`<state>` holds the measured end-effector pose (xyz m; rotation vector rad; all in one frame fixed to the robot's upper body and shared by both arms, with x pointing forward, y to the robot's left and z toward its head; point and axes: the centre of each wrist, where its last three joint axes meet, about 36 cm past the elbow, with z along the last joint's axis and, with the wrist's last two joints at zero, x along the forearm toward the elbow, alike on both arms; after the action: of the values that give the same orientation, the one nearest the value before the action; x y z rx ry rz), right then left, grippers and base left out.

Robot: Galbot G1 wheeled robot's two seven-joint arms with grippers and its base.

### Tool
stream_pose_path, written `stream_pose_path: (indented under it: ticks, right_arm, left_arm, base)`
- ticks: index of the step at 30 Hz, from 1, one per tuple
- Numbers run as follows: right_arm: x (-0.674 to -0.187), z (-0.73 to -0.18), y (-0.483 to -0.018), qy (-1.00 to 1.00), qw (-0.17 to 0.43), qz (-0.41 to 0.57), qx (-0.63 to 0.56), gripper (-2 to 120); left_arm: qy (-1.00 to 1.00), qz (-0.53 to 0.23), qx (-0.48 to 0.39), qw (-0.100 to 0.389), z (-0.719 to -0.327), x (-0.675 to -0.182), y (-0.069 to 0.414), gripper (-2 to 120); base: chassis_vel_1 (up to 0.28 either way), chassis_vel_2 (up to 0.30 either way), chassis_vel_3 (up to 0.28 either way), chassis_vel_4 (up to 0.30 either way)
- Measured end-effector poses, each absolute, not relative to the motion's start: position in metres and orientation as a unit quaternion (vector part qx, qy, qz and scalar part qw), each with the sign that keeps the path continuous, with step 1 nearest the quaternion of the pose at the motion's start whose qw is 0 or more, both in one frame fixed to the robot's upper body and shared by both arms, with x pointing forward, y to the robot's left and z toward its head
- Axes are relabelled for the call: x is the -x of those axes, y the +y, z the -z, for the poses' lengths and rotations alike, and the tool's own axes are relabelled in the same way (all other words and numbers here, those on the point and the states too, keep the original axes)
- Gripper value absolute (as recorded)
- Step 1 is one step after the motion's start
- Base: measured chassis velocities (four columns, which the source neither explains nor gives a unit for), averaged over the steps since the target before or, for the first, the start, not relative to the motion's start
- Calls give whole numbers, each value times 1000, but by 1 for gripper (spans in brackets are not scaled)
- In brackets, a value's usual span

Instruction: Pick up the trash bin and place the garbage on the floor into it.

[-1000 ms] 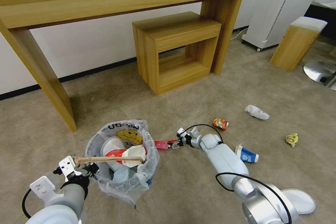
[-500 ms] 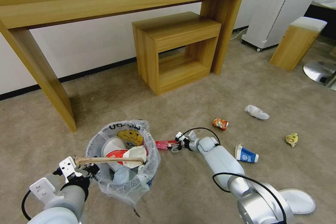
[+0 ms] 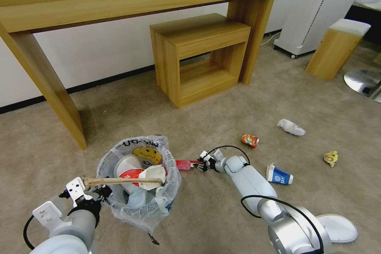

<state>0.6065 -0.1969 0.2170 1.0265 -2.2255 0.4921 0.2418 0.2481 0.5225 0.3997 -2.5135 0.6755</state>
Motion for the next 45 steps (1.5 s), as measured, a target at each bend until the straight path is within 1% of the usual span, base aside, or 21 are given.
stream_pose_path:
  ticks: [2,4,6,14,16,17,21,22,25,26,29,30,32,33,35,36,38,39,41,42,45]
  right_arm:
    - [-607,-217,-198,-845,316,-188,-389,14]
    - [-607,-217,-202,-845,317,-190,-386,3]
    - [-607,-217,-204,-845,318,-190,-385,0]
    - [-603,-221,-225,-854,307,-190,-375,0]
    - [-598,-226,-234,-865,275,-173,-381,0]
    - [-598,-226,-234,-865,275,-173,-381,0]
    - [-583,-249,-244,-882,199,-133,-406,0]
    - [-583,-249,-244,-882,199,-133,-406,0]
    - [-563,-277,-251,-890,151,-100,-418,0]
    - [-563,-277,-251,-890,151,-100,-418,0]
    - [-546,-306,-273,-897,110,-81,-421,0]
    - [-546,-306,-273,-897,110,-81,-421,0]
    - [-532,-335,-303,-897,84,-86,-425,0]
    - [-532,-335,-303,-897,84,-86,-425,0]
    - [-518,-373,-335,-884,48,-88,-457,0]
    - [-518,-373,-335,-884,48,-88,-457,0]
    - [-512,-397,-350,-866,19,-85,-493,0]
    - [-512,-397,-350,-866,19,-85,-493,0]
    - [-510,-425,-359,-833,-21,-80,-546,0]
    - [-510,-425,-359,-833,-21,-80,-546,0]
    - [-517,-453,-352,-792,-74,-51,-603,0]
  left_arm:
    - [-924,-248,-147,252,-522,-242,248,1]
    - [-924,-247,-148,252,-522,-242,249,1]
    - [-924,-247,-148,252,-522,-242,249,1]
    - [-924,-246,-151,251,-521,-243,250,1]
    - [-924,-245,-152,250,-521,-243,251,1]
    - [-924,-245,-152,250,-521,-243,251,1]
    - [-924,-243,-155,250,-521,-242,252,1]
    - [-924,-243,-155,250,-521,-242,252,1]
    - [-924,-243,-155,250,-520,-242,252,1]
    - [-924,-243,-155,250,-520,-242,252,1]
    - [-924,-243,-154,250,-520,-243,251,1]
    - [-924,-243,-154,250,-520,-243,251,1]
    - [-924,-243,-154,252,-519,-243,250,1]
    - [-924,-243,-154,252,-519,-243,250,1]
    - [-924,-243,-153,252,-518,-244,249,1]
    - [-924,-243,-153,252,-518,-244,249,1]
    - [-923,-245,-152,254,-517,-244,247,1]
    - [-923,-245,-152,254,-517,-244,247,1]
    - [-923,-245,-152,257,-514,-245,246,1]
    - [-923,-245,-152,257,-514,-245,246,1]
    - [-922,-245,-149,260,-512,-245,243,1]
  base:
    - [0,0,0,0]
    - [0,0,0,0]
    - [0,0,0,0]
    - [0,0,0,0]
    - [0,0,0,0]
    - [0,0,0,0]
    - [0,0,0,0]
    - [0,0,0,0]
    - [0,0,0,0]
    - [0,0,0,0]
    - [0,0,0,0]
    - [0,0,0,0]
    - [0,0,0,0]
    - [0,0,0,0]
    - [0,0,0,0]
    - [0,0,0,0]
    - [0,0,0,0]
    - [0,0,0,0]
    - [0,0,0,0]
    - [0,0,0,0]
    - [0,0,0,0]
